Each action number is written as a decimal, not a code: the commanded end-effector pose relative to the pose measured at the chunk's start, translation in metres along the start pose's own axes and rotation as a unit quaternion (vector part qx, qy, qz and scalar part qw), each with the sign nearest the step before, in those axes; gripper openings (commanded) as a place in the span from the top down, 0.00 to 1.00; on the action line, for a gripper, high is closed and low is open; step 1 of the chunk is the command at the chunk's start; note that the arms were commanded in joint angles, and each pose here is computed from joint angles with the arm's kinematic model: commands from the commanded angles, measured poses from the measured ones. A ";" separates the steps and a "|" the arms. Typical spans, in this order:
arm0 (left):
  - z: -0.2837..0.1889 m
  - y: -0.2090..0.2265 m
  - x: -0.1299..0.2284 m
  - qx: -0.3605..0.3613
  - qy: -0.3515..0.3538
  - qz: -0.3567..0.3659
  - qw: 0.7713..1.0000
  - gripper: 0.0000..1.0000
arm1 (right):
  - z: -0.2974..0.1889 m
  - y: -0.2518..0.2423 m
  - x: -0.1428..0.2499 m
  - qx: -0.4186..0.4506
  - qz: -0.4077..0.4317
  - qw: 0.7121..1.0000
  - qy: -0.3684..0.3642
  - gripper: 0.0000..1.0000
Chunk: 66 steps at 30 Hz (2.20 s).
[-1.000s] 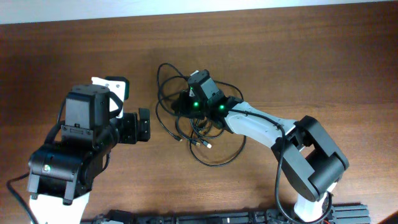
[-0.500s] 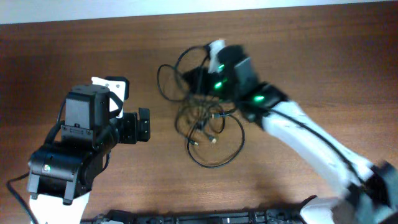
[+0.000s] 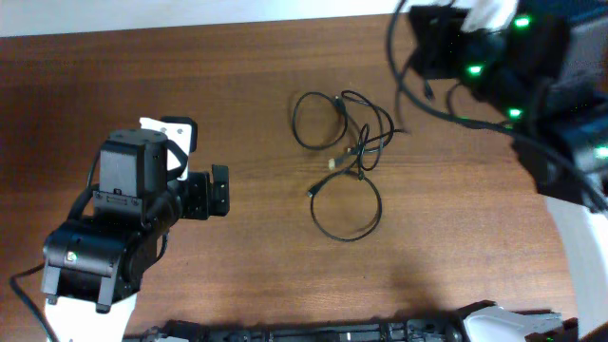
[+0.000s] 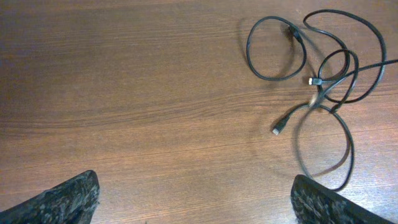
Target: Untangle cables
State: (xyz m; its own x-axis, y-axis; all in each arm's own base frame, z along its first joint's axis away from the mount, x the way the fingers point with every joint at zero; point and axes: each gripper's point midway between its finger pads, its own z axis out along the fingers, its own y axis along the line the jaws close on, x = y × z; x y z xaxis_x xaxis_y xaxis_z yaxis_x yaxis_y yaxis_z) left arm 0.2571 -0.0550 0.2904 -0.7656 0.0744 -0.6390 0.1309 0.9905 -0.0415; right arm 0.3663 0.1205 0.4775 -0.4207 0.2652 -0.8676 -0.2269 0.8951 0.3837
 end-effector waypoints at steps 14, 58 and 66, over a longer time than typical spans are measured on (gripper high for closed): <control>-0.005 -0.001 -0.006 0.005 -0.010 0.005 1.000 0.01 | -0.129 -0.090 -0.125 0.362 -0.215 0.888 -0.185 0.96; -0.005 -0.001 -0.006 0.005 -0.010 0.005 1.000 0.01 | -0.209 -0.443 0.038 0.628 0.225 0.742 0.068 0.96; -0.005 -0.001 -0.006 0.005 -0.010 0.005 1.000 0.01 | -0.235 -0.475 0.076 0.634 0.316 0.702 0.076 0.96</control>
State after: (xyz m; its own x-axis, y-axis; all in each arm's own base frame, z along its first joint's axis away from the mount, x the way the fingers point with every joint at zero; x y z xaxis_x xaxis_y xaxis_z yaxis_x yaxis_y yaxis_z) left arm 0.2571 -0.0551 0.2905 -0.7654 0.0744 -0.6393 0.1311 0.9905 -0.0418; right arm 0.2331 -0.3666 0.3066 -0.2323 0.7784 -0.5832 0.9660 0.2547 -0.0449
